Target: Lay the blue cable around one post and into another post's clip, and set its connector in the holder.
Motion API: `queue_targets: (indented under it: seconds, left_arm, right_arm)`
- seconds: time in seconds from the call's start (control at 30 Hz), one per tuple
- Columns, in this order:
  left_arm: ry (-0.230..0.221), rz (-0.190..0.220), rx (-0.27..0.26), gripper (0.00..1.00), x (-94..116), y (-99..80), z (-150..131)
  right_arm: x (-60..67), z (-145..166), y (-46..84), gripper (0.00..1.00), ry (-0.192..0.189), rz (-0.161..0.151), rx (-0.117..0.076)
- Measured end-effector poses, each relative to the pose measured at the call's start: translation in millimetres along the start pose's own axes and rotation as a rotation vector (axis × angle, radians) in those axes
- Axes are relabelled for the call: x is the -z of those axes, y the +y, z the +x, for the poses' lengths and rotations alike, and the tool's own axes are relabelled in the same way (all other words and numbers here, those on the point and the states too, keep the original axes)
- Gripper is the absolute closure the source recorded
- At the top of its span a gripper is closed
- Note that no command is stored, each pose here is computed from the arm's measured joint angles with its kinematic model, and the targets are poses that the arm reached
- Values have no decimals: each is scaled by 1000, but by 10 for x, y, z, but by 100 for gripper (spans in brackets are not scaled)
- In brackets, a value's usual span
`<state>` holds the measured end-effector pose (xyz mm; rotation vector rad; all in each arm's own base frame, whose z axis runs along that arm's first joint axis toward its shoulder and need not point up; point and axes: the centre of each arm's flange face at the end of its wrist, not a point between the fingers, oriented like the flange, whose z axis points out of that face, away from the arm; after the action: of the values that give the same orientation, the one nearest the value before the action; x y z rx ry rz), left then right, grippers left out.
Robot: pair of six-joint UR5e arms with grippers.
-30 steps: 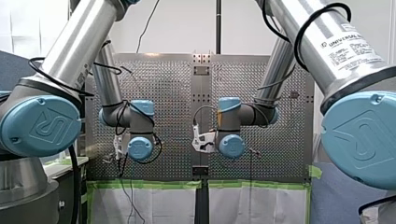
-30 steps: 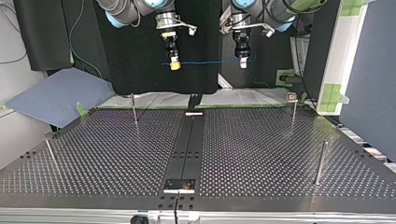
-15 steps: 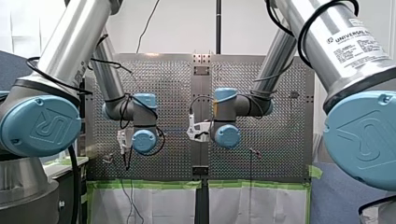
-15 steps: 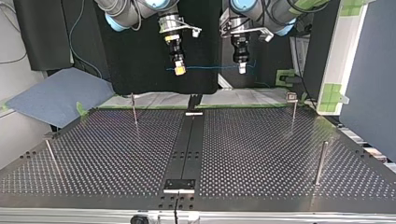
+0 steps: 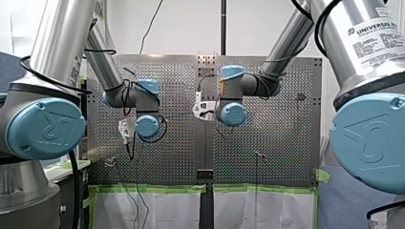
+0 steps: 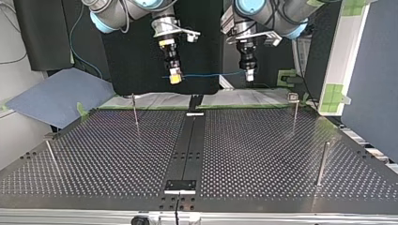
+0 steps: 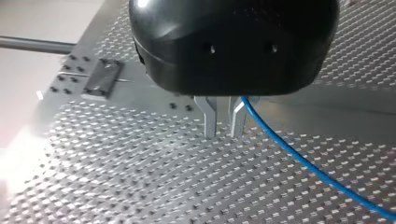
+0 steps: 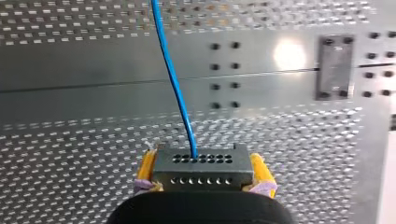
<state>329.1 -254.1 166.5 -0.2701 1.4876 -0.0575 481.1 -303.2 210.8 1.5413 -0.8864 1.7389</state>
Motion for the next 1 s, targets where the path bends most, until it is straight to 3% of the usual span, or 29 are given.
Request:
queue_targets:
  seconds: [0.27, 0.47, 0.7, 1.0]
  left_arm:
    - [-70, -39, 51, 83, -274, -107, -507]
    - [-119, -79, 111, 83, -411, -131, -887]
    - [-171, -123, 190, 83, -490, -104, -1338]
    - [-223, -176, 221, 83, -547, 30, -1856]
  right_arm:
    - [-170, 709, -88, 100, 79, 16, -11]
    - [-227, 1226, -133, 100, 131, 26, -19]
    - [-214, 1439, -139, 100, 119, 30, -16]
    - [-310, 1724, -208, 100, 130, 66, -15]
